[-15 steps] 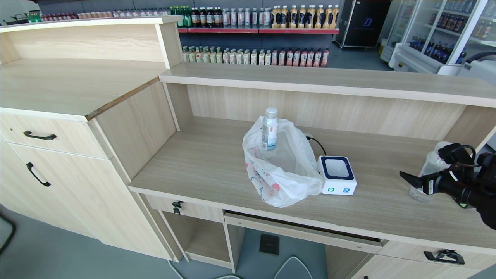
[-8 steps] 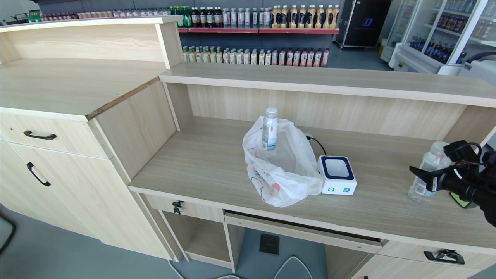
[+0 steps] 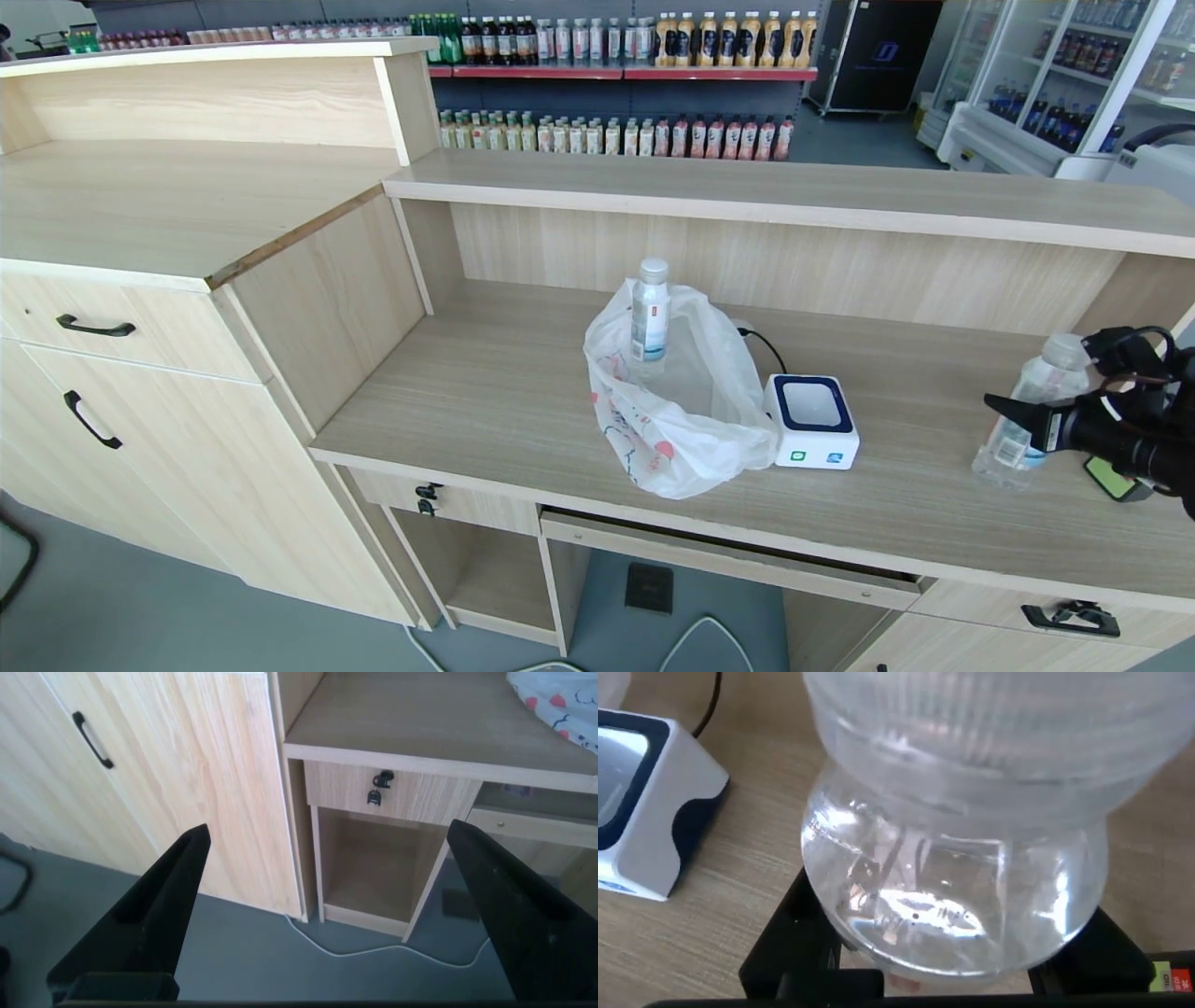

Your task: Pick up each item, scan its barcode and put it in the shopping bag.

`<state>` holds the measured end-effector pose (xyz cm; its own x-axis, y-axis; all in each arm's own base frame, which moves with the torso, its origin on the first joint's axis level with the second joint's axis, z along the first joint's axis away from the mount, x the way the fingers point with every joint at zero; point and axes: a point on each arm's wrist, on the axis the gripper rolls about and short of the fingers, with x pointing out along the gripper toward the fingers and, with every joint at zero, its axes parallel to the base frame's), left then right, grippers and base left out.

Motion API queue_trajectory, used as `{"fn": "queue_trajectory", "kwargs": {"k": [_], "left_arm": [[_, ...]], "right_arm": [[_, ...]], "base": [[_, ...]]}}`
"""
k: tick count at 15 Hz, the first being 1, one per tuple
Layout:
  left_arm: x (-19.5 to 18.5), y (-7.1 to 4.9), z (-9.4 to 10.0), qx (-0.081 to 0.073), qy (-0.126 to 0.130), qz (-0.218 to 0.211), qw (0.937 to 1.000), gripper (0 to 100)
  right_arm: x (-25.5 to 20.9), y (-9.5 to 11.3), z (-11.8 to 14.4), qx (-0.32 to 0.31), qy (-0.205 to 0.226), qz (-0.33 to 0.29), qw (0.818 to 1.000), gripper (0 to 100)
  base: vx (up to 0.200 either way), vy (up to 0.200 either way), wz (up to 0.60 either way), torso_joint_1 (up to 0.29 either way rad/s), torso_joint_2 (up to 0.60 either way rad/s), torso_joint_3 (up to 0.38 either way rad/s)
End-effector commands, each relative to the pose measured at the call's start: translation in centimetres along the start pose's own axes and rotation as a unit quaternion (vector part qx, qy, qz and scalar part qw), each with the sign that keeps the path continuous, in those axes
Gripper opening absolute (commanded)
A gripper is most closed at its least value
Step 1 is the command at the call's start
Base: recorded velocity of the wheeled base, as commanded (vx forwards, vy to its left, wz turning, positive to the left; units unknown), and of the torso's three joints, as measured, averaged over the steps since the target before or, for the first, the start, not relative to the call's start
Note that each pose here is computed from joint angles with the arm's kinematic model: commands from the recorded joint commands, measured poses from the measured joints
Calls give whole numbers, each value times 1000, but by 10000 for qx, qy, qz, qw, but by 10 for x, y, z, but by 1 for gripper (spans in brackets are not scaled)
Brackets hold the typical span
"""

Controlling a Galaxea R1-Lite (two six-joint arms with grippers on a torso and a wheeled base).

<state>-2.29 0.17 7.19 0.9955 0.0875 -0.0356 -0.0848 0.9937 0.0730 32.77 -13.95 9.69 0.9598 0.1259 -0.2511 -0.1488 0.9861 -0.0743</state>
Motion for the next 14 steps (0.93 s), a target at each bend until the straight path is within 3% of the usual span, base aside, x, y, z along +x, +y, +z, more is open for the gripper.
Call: {"fn": "queue_trajectory", "kwargs": {"k": [1,5,8,9,11,14], "left_arm": [[0,0,0,1,-2,7,10000,100],[0,0,0,1,-2,7,10000,100],[0,0,0,1,-2,7,10000,100],[0,0,0,2,-2,-1,10000,100],[0,0,0,1,-2,7,10000,100],[0,0,0,2,-2,-1,10000,100]], "right_arm": [[-28,16,46,358,-120,411,9984,0],[-87,45,116,1166,-359,1988,9724,0],[-115,95,174,667,-763,2901,9516,0],[-118,104,181,576,-844,2965,9496,0],[-134,147,200,337,-1104,3025,9462,0],[-151,194,212,312,-1226,2680,9551,0]], "base": [[0,0,0,0,0,0],[0,0,0,0,0,0],[0,0,0,0,0,0],[0,0,0,0,0,0],[0,0,0,0,0,0],[0,0,0,0,0,0]]}}
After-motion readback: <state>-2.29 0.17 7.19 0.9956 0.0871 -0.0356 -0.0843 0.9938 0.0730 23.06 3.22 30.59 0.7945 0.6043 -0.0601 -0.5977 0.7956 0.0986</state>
